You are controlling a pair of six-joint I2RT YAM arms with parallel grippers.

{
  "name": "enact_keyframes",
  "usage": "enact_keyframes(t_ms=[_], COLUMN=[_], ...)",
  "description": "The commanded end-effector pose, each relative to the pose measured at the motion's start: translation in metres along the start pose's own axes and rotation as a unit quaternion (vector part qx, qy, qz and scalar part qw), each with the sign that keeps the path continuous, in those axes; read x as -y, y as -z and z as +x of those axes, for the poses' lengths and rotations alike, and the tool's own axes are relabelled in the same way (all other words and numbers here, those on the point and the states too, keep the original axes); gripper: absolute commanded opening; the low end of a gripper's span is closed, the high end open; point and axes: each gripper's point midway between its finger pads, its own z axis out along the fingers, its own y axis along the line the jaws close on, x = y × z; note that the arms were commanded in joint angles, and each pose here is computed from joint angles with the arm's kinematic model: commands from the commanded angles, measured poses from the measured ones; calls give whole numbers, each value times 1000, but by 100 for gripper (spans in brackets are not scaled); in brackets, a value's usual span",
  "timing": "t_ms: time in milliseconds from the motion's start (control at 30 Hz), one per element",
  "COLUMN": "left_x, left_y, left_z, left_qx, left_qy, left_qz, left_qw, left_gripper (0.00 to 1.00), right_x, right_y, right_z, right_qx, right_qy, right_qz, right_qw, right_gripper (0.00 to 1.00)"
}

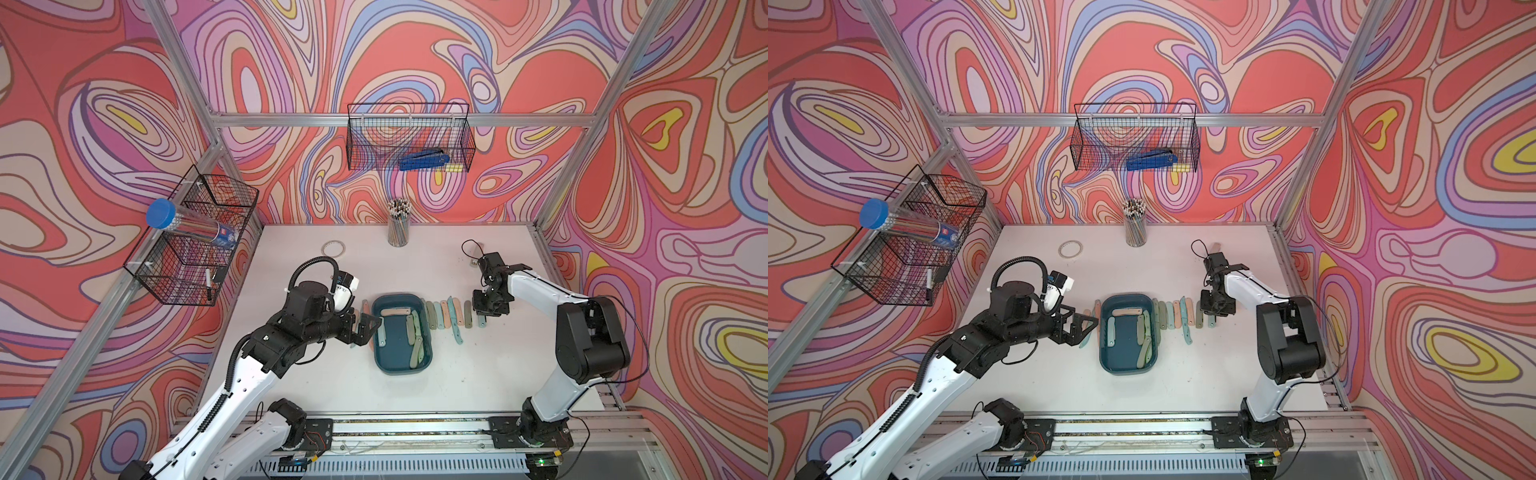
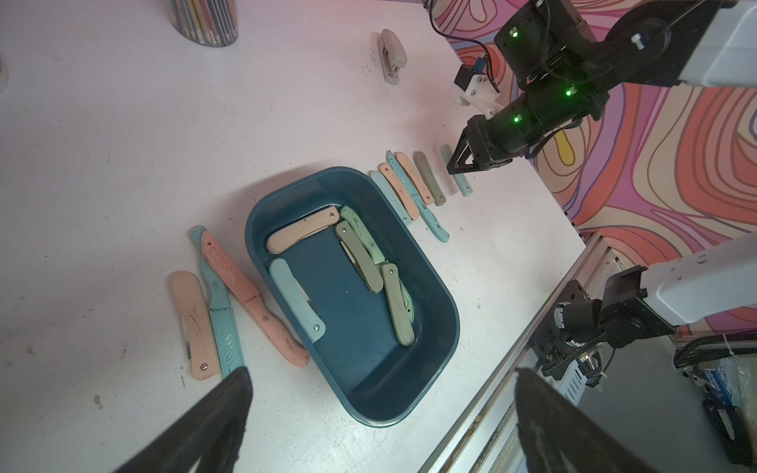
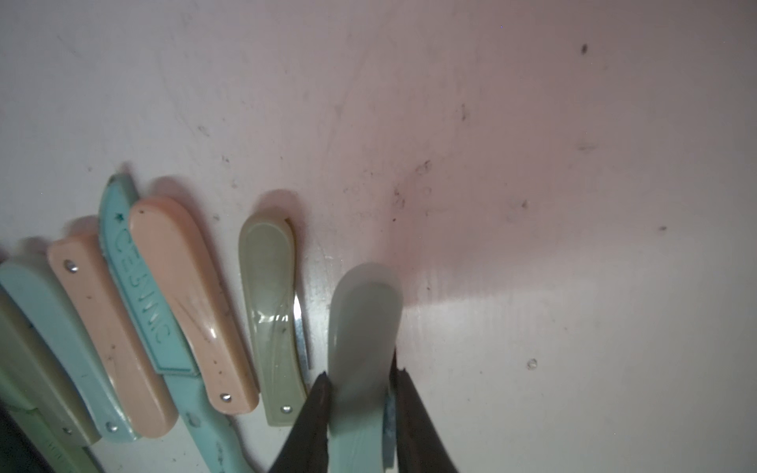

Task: Take the fruit knife out of the storage box
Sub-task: Place the fruit knife at the center of the board.

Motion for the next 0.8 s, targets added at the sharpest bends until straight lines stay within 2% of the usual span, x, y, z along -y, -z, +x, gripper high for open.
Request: enact_keyframes(t_ms=[0, 467, 767], left_x=[1, 2, 2], left_y=[-2, -1, 1], left_z=[-2, -2, -3], left_qx=[4, 4, 8], left_qy=[-12, -12, -13], left_qz=[2, 3, 2], left_qw=[1000, 1000, 1000], left_gripper=[99, 100, 100], right_x=[2, 0, -15], right_y=[-6, -23, -24], right_z=[0, 6, 1], right_qx=[-7, -35, -30], right_qy=[-2, -2, 4], right_qz=[1, -7, -48], right_qw=[1000, 999, 998], right_gripper=[16, 18, 18])
